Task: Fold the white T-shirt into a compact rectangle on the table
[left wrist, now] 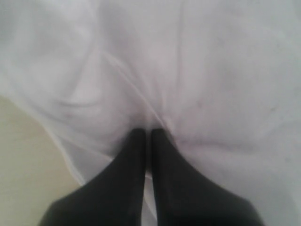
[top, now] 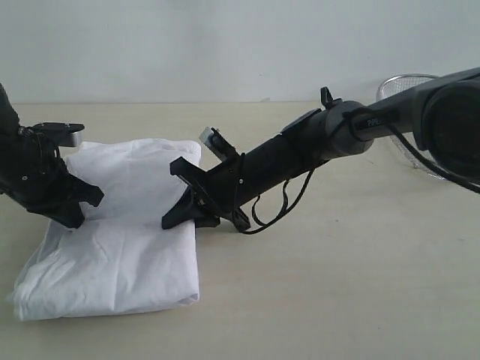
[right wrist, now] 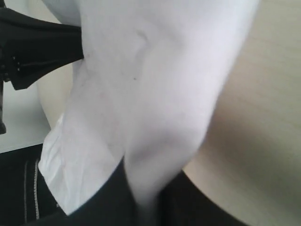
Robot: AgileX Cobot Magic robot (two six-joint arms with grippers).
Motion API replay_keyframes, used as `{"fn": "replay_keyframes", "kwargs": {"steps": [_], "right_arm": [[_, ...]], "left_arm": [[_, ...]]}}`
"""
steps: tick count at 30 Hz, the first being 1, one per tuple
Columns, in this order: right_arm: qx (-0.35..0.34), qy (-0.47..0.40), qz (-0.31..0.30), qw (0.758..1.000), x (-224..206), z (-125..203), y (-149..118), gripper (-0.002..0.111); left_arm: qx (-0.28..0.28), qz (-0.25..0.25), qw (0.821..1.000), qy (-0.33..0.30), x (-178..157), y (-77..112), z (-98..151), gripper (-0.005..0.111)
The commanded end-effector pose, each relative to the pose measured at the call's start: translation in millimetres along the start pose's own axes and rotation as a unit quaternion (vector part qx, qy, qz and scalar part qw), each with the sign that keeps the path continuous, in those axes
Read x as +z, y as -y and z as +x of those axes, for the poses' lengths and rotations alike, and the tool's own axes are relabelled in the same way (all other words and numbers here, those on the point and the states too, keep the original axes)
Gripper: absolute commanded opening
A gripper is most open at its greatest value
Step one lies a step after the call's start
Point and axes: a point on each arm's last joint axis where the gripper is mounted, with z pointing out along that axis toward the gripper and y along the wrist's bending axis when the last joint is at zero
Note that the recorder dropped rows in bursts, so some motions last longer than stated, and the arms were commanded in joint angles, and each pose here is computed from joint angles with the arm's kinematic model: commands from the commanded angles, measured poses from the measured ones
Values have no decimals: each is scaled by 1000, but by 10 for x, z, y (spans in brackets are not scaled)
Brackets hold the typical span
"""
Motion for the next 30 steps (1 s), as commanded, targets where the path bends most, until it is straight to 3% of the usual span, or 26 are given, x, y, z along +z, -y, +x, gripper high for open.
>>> {"fn": "replay_keyframes", "kwargs": {"steps": [1,15,30], "right_arm": [[-6,22,-25,999,29,-42,-36,0],[-24,99,-54,993,-77,-354,-330,0],[-23,103,-83,991,24,-658,-389,0]], "left_arm": [[-6,0,1000,5,-4,1,-16,5],[-17,-26,995,97,-663,-97,-45,5],[-23,-28,994,106,-836,-126,0,5]]}}
